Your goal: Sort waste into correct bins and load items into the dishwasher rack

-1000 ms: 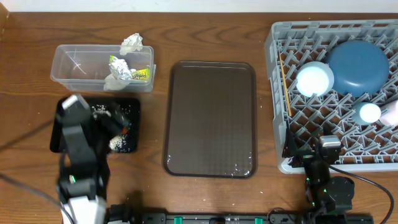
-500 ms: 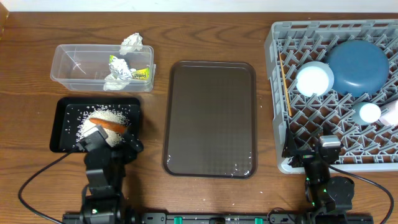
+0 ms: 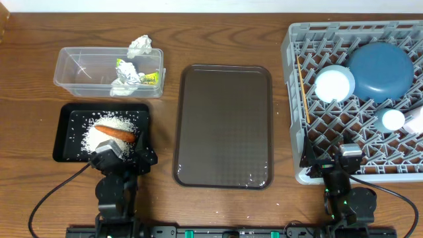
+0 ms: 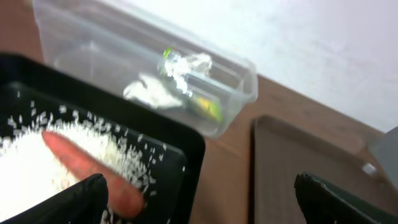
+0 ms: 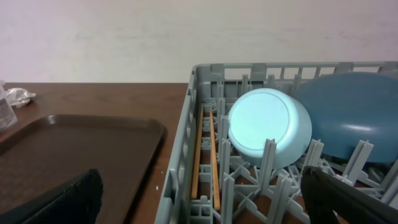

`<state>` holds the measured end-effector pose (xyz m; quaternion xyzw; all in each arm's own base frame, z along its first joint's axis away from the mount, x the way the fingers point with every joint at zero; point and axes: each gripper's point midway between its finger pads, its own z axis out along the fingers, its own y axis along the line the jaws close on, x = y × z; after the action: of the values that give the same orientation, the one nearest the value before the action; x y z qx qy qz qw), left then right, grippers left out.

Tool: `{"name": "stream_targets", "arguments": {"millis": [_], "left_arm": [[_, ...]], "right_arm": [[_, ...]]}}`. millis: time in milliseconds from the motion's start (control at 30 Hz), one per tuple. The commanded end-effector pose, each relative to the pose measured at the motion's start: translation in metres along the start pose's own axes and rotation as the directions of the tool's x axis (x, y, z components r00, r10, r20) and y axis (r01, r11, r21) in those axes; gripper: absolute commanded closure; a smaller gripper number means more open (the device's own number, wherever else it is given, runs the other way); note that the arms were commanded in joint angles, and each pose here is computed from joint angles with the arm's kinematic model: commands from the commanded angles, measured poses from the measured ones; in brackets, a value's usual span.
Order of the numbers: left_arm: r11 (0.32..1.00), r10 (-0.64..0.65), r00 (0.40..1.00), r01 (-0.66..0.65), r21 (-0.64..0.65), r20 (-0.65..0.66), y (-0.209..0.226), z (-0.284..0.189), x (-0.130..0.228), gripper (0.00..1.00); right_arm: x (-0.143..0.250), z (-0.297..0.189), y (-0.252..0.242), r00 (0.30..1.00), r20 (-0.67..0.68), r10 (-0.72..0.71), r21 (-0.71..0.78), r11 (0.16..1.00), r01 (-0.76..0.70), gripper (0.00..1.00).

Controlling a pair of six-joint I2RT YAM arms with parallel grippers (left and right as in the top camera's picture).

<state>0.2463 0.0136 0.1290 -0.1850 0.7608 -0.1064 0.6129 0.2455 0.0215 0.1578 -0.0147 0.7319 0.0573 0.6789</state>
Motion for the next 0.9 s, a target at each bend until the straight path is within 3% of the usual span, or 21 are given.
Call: {"name": "stream_targets", "arguments": {"millis": [0,167,867], "left_arm": [[0.997,0.083,0.996,-0.083,0.003,0.008,0.003,0.0,0.007,0.02],[0.991,0.128,0.989,-0.13,0.022,0.076,-0.003,-0.005,-0.007,0.02],[0.981,0.196,0.977,-0.196,-0.011,0.078,0.002,-0.005,-0.008,0.02]], "right_arm": [[0.0,0.0,-0.003,1.0,0.001,0.011,0.013,1.0,-0.011,0.01],[0.0,0.0,-0.003,1.0,0.001,0.011,0.013,1.0,-0.011,0.01],[0.0,0.0,-0.003,1.0,0.001,0.011,0.013,1.0,-0.011,0.01]]}}
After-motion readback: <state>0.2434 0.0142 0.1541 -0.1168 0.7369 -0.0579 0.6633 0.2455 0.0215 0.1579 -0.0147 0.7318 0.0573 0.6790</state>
